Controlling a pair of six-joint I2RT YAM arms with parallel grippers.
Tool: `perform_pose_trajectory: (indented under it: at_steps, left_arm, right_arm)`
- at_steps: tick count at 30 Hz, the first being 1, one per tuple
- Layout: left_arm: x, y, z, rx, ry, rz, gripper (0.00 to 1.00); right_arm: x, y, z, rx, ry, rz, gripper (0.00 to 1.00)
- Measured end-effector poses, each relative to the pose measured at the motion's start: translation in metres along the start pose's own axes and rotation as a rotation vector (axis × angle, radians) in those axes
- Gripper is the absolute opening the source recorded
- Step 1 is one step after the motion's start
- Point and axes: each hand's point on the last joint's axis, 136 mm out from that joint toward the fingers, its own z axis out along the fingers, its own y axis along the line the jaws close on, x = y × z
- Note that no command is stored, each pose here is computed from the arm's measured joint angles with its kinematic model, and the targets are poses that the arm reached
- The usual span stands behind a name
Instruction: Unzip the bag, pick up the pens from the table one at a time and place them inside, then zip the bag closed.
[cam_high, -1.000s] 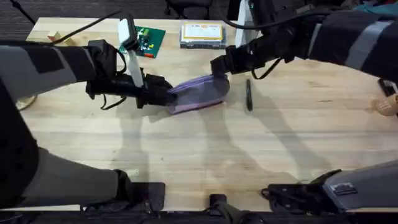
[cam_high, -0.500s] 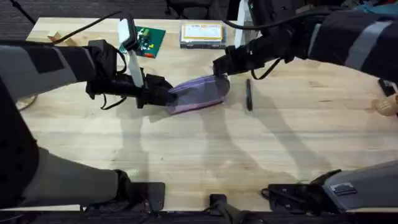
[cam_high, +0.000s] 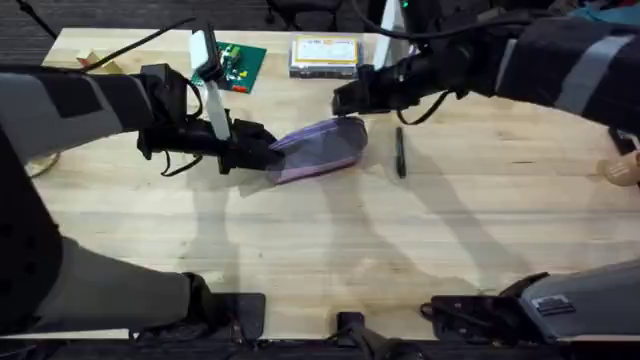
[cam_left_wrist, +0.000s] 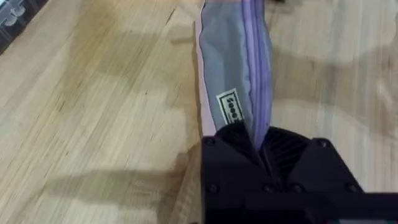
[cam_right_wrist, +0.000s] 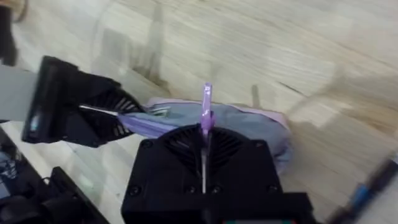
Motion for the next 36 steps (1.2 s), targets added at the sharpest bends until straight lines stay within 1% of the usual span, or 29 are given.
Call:
perform_pose_trajectory:
  at_steps: [2,3,5,8,9,16,24,28,33,34,35,36]
  left_arm:
    - [0.000,0.000,0.000,-0.001,0.001,0.000,0.042]
    - [0.001,0.001,-0.001,-0.003,0.003,-0.002,0.042]
    - [0.001,0.001,-0.001,-0.005,0.004,-0.004,0.042]
    - [0.002,0.001,-0.002,-0.007,0.006,-0.008,0.042]
    - [0.002,0.001,-0.002,-0.006,0.006,-0.009,0.042]
    - [0.003,0.001,-0.002,-0.007,0.006,-0.012,0.042]
    - [0.002,0.001,-0.002,-0.007,0.004,-0.010,0.042]
    - [0.004,0.003,-0.004,-0.016,0.009,-0.008,0.042]
    - [0.004,0.003,-0.004,-0.017,0.011,-0.008,0.042]
    - [0.004,0.003,-0.004,-0.017,0.011,-0.008,0.042]
    - [0.004,0.003,-0.004,-0.016,0.009,-0.008,0.042]
    - [0.003,0.002,-0.003,-0.012,0.006,-0.004,0.042]
  right_arm:
    - [0.000,0.011,0.003,-0.017,-0.005,-0.011,0.031]
    - [0.000,0.029,0.009,-0.044,-0.014,-0.041,0.031]
    - [0.001,0.042,0.013,-0.060,-0.023,-0.067,0.031]
    - [0.004,0.058,0.019,-0.060,-0.031,-0.103,0.031]
    - [0.009,0.073,0.024,-0.046,-0.038,-0.142,0.032]
    - [0.023,0.110,0.035,-0.063,-0.048,-0.229,0.032]
    - [0.035,0.136,0.055,-0.084,-0.057,-0.269,0.032]
    - [0.033,0.138,0.062,-0.089,-0.075,-0.270,0.032]
    - [0.032,0.138,0.062,-0.087,-0.077,-0.265,0.035]
    - [0.031,0.137,0.062,-0.088,-0.078,-0.260,0.101]
    - [0.028,0.140,0.062,-0.098,-0.091,-0.256,0.192]
    - [0.024,0.143,0.061,-0.108,-0.105,-0.259,0.334]
